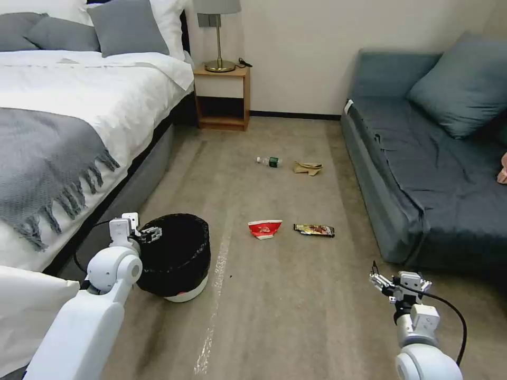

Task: Pick up the trash bin, then pick up the garbage on the floor and place it into the trash bin.

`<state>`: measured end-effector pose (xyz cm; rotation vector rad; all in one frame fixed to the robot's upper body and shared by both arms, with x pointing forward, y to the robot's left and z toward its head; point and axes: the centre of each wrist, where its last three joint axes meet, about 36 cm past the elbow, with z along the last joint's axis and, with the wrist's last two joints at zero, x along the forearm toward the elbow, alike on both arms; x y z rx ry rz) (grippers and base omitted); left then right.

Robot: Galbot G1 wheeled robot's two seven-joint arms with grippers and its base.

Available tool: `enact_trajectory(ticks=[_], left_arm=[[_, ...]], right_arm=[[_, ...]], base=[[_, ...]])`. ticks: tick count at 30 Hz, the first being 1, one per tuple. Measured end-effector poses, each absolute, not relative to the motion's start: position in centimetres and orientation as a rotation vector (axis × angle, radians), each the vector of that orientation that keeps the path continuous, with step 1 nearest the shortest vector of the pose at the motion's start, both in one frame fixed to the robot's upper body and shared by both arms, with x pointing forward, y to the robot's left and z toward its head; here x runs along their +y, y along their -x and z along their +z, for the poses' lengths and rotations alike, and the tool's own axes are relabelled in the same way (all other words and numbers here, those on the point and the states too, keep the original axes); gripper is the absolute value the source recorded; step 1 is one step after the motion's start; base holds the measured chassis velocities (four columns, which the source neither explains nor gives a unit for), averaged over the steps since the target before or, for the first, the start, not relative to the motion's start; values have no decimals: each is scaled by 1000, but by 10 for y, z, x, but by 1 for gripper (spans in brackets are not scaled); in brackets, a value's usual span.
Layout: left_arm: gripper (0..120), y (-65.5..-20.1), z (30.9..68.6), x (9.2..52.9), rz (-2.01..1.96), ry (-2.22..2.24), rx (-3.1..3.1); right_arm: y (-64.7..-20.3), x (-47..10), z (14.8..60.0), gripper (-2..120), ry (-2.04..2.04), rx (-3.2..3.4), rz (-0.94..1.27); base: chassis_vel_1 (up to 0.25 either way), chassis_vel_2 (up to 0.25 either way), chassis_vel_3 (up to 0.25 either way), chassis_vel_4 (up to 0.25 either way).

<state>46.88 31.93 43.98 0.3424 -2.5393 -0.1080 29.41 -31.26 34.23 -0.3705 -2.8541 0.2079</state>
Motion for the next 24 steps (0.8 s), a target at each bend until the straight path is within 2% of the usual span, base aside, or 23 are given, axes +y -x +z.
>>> enact_trajectory(ticks=[24], left_arm=[[99,-481,416,324,-113,-407,-2462]], right_arm=[[-299,-303,317,100,336,-2830,242]], base=[[0,0,0,0]])
